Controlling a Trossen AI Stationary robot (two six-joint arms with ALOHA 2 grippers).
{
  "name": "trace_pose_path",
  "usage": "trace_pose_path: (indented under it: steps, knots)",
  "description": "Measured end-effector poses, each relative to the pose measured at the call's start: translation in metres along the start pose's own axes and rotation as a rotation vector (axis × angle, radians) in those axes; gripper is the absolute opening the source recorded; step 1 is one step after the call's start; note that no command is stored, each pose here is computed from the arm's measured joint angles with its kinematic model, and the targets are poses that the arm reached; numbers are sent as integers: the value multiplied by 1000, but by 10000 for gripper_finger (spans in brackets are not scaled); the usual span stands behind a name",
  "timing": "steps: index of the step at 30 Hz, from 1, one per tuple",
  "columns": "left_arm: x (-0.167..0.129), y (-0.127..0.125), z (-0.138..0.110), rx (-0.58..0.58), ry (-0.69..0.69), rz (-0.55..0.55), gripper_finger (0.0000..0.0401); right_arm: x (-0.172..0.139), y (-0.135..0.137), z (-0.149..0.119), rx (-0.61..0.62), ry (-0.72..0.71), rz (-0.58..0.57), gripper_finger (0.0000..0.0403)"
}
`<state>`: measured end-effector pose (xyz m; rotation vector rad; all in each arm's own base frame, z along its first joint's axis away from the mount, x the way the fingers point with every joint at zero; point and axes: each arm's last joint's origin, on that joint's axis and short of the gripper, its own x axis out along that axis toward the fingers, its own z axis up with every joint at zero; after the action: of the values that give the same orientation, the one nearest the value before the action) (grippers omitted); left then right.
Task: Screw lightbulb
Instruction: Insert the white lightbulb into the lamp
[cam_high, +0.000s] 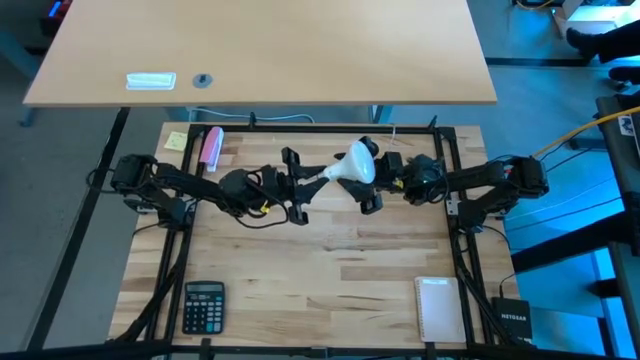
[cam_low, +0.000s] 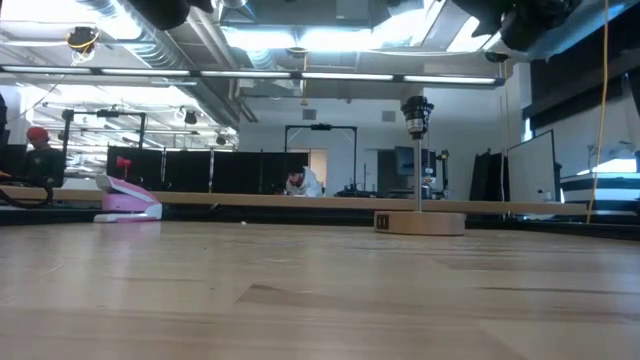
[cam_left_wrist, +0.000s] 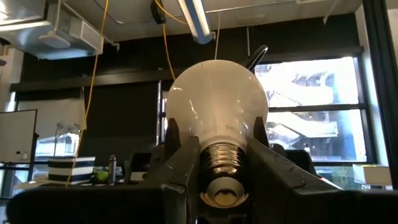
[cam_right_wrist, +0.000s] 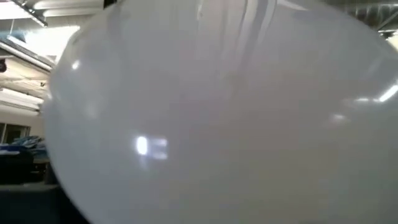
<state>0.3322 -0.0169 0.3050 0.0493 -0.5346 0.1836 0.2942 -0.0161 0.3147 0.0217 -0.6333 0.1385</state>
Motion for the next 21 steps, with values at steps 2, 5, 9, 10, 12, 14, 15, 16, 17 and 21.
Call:
trace_pose_path:
  steps: [2, 5, 9, 10, 12, 14, 15, 16, 17, 21]
  knots:
    - [-1, -1, 0, -3, -4, -4, 97, 0, 0, 0, -5, 0, 9, 272]
    - [-1, -3, 1, 21, -13, -7, 100, 0, 0, 0, -5, 1, 14, 239]
    - [-1, -3, -1, 20, 1, -7, 102, 0, 1, 0, -5, 4, 17, 180]
    - [-1, -3, -1, 14, 4, -9, 105, 0, 1, 0, -3, 6, 19, 168]
    - [-1, -3, -2, -12, 11, -10, 111, 0, 1, 0, -3, 8, 20, 166]
    - [-1, -3, -3, -28, 24, -8, 120, 0, 1, 0, -6, 10, 19, 166]
    - [-1, -2, -4, -25, 30, -6, 125, 0, 1, 0, -7, 9, 19, 166]
    - [-1, -2, -5, -22, 37, -3, 132, 0, 1, 0, -9, 5, 20, 166]
    - [-1, -1, -6, -20, 45, -2, 139, 0, 1, 1, -10, -2, 21, 165]
    - [-1, 5, -1, -1, 99, 3, 175, 0, 1, 6, -10, -1, 20, 165]
